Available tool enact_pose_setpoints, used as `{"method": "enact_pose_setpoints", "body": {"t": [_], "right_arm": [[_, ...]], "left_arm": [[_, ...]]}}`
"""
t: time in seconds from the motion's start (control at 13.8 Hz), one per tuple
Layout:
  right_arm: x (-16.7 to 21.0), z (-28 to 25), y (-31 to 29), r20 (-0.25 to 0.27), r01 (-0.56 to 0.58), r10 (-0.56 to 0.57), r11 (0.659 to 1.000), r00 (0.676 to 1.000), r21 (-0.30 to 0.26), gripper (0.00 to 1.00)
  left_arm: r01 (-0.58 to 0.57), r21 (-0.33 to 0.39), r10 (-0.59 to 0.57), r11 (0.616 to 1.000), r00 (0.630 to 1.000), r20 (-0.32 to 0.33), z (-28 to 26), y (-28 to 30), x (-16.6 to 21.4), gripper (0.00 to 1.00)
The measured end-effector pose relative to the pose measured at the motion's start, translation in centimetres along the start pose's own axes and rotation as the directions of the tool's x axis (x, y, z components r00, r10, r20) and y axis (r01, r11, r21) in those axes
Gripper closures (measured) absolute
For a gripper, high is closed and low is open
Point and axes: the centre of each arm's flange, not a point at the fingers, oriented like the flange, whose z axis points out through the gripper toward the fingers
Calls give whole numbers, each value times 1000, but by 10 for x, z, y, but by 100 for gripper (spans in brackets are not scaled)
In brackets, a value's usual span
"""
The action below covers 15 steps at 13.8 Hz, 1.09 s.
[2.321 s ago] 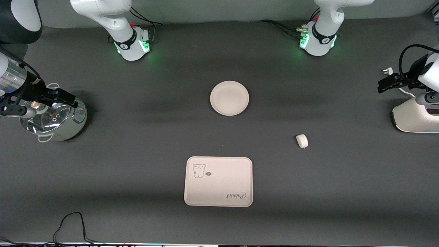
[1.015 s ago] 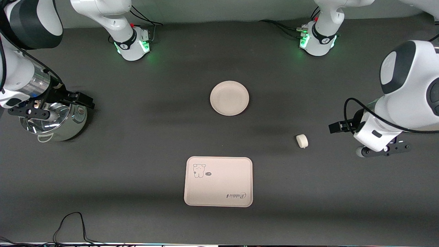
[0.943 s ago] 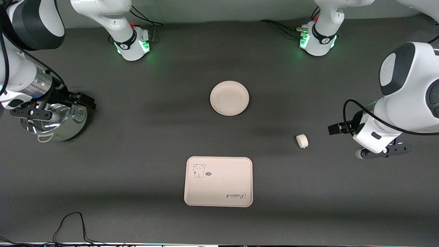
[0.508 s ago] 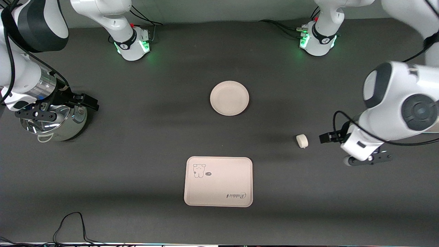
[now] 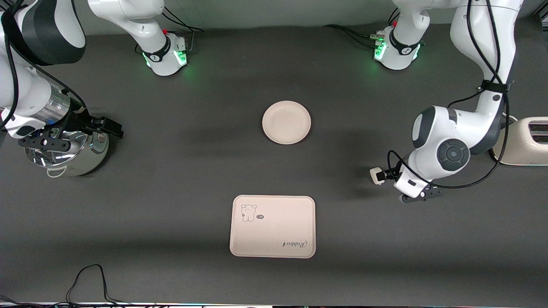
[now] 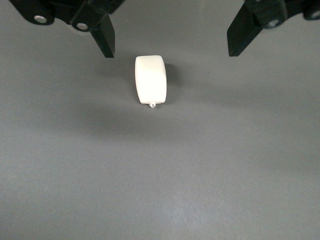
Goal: Place bun in plate and plate on tray
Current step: 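Lower the left gripper and close it on the white bun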
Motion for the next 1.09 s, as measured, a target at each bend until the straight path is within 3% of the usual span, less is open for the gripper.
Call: {"method": "enact_pose_setpoints", "body": {"t": [1.09], "right_arm": [[2,-1,7,-2,-12,12,1000,1000,2,0]], "left_arm": [[96,-43,-99,994,993,-57,75,25,-24,2]]}}
